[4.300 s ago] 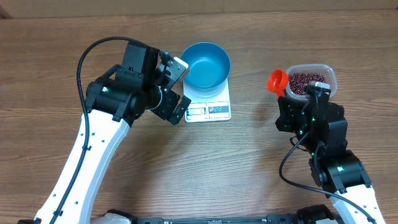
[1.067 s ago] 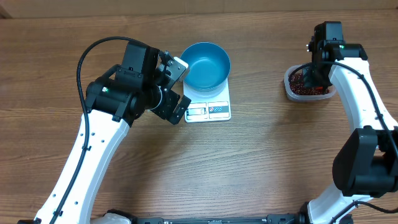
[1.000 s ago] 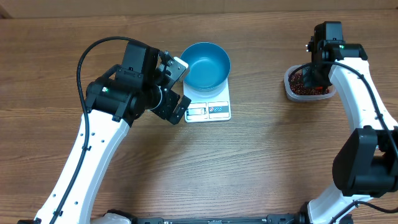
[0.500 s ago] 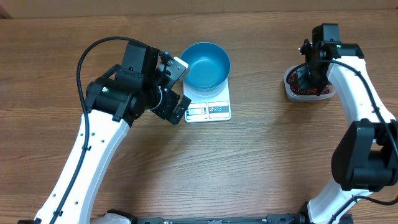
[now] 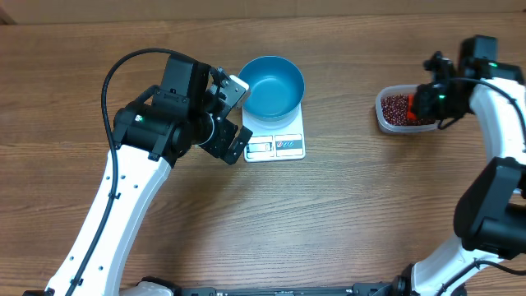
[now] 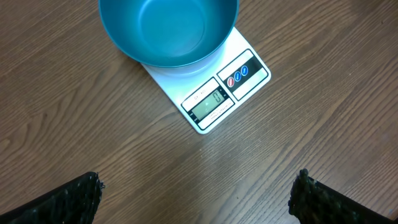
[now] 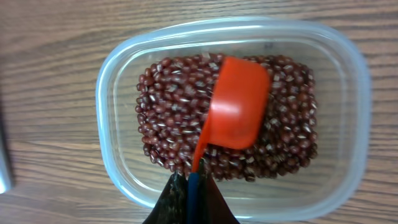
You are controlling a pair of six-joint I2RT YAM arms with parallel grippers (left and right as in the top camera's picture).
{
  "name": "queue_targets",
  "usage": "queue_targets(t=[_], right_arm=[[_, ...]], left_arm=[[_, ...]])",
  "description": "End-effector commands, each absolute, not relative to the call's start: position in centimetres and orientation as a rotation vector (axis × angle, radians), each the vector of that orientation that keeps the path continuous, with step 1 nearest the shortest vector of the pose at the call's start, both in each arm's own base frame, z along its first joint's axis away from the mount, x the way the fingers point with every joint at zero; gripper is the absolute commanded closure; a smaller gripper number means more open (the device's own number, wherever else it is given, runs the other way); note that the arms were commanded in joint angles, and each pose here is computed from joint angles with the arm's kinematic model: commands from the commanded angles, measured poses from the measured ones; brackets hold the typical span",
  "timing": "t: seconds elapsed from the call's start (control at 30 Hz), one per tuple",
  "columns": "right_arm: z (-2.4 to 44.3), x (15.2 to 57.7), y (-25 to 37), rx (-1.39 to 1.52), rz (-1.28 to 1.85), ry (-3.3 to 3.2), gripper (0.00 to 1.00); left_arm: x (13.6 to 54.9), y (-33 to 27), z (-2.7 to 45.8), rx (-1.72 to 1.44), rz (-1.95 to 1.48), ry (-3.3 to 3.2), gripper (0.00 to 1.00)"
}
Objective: Scoop item into bowl and weigh 150g on scale
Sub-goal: 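Drag the red cup through the beans with the right gripper to scoop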
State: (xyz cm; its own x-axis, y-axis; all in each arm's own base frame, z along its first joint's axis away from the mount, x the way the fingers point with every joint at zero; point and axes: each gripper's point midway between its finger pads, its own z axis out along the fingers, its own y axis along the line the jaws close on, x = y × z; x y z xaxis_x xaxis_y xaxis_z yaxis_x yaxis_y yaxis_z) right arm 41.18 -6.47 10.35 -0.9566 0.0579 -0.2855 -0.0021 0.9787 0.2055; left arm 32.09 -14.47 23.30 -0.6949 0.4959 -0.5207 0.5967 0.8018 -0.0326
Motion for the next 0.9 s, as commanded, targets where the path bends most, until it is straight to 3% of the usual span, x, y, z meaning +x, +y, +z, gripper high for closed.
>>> queue_targets(t=[0.0, 0.43, 0.87], right_arm=[[10.9, 41.7, -5.2, 0.039, 0.546, 2.758, 0.96], [7.5, 39.7, -5.5, 0.069, 0.588, 2.809, 0.97], [8.4, 39.8, -4.2, 0.089, 0.751, 2.747, 0.96]], left_arm=[[32.0, -15.0, 24.1, 0.852, -0.283, 2.449, 0.00], [32.0, -15.0, 24.2, 0.852, -0.283, 2.449, 0.00], [32.0, -15.0, 24.2, 0.852, -0.283, 2.449, 0.00]])
